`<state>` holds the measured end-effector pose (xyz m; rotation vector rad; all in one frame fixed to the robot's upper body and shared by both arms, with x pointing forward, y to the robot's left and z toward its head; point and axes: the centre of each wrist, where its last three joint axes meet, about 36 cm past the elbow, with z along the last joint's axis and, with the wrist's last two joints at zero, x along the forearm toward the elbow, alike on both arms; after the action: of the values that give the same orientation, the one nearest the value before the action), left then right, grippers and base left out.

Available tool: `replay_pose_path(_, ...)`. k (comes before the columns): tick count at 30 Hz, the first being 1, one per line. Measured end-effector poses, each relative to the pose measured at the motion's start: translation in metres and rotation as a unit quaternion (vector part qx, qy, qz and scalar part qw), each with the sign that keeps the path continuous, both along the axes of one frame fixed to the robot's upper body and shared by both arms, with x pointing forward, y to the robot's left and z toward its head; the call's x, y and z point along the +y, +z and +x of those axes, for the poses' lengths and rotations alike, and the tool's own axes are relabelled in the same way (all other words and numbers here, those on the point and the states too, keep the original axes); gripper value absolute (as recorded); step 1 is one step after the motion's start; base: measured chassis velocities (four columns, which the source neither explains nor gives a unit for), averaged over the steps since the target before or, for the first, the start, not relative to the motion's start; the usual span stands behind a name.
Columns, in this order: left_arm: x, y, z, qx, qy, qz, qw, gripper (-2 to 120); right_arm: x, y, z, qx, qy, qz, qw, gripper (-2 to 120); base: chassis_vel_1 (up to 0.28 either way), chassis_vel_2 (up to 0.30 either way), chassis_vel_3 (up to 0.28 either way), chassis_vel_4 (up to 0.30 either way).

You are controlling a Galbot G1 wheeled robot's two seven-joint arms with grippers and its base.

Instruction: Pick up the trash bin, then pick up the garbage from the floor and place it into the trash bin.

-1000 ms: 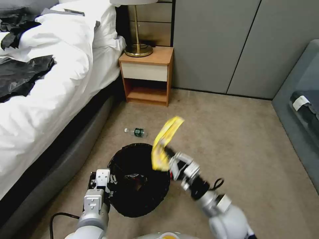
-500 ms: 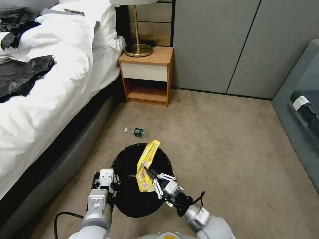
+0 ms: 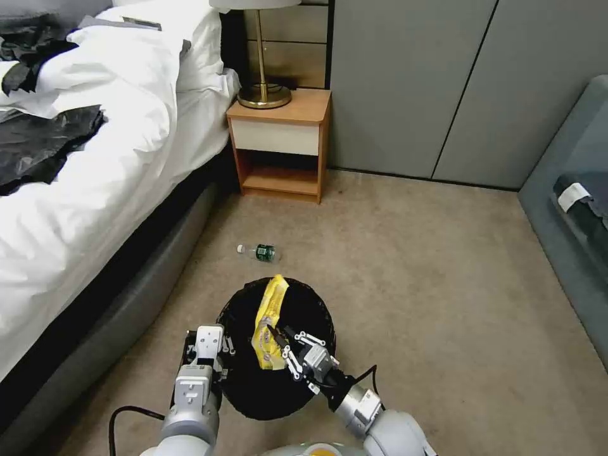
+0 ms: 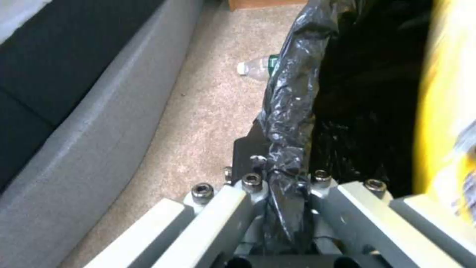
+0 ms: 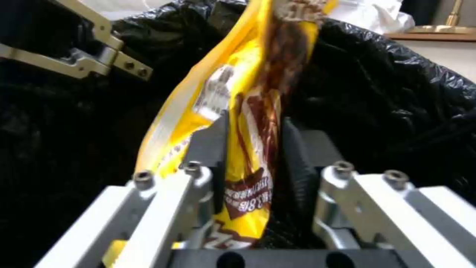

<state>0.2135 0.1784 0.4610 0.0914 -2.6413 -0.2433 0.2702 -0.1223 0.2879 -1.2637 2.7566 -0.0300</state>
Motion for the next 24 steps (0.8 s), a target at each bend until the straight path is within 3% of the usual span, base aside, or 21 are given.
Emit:
replay_pose_path(4, 0.001, 0.0, 0.0, 0.0, -0.001, 0.001, 1.0, 0, -0.004, 0.004, -0.004, -0.005, 0.008, -0.006, 1.0, 53, 0.0, 0.0, 0.0, 0.0)
replay_pose_path(6, 0.001, 0.0, 0.0, -0.001, -0.001, 0.001, 1.0, 0, -0.005, 0.005, -0.004, -0.006, 0.008, -0.006, 1.0, 55, 0.0, 0.0, 0.0, 0.0)
replay_pose_path(8, 0.001, -0.001, 0.001, -0.003, -0.005, -0.001, 1.0, 0, -0.006, 0.007, -0.005, -0.008, 0.008, -0.007, 1.0, 67, 0.0, 0.0, 0.0, 0.0)
replay_pose_path(17, 0.006, -0.002, 0.003, -0.022, -0.011, -0.009, 0.9996, 0, -0.013, 0.019, -0.006, -0.034, 0.013, -0.007, 0.999, 97, 0.0, 0.0, 0.0, 0.0)
replay_pose_path(24, 0.007, -0.003, 0.005, -0.023, -0.009, -0.012, 0.9996, 0, -0.016, 0.037, -0.005, -0.072, 0.015, 0.001, 0.997, 100, 0.0, 0.0, 0.0, 0.0)
